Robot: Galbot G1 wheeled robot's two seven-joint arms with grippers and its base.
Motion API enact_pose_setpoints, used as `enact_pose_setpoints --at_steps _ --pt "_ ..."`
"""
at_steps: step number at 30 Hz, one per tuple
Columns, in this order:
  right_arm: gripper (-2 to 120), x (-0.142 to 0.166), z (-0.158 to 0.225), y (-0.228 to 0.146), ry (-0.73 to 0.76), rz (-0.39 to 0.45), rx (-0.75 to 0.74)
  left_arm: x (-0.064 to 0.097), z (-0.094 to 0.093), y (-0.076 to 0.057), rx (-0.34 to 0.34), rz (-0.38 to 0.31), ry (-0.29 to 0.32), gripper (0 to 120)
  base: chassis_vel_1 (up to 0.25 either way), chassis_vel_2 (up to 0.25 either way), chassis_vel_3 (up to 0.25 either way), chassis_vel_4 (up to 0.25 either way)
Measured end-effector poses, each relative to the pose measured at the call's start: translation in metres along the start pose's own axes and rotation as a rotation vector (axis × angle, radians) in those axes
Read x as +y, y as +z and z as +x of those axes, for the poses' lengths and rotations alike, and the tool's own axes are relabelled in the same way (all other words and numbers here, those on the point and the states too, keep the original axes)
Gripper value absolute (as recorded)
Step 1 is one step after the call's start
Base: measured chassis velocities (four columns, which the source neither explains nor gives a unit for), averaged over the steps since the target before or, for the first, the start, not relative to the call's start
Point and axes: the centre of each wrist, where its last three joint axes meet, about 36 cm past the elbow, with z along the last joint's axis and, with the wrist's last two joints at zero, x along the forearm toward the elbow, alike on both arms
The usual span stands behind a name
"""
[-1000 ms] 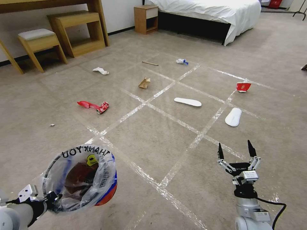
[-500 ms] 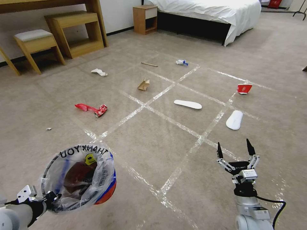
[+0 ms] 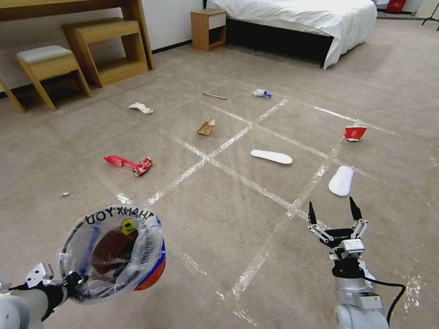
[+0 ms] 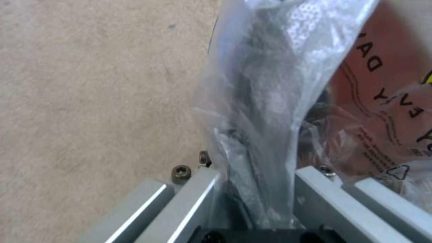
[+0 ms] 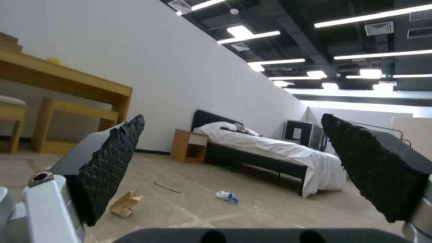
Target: Pick up the trash bin and place the garbage on the floor into it.
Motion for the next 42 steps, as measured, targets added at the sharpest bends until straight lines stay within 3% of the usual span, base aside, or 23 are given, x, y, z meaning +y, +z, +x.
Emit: enact_pose_setpoints --at_steps 42 --pt "100 0.0033 -0.0009 0.009 0.007 -0.005 0.014 -0.0009 -0.008 -0.0037 -0.001 -0.025 0.002 0 -0.158 0.165 0.16 -0.161"
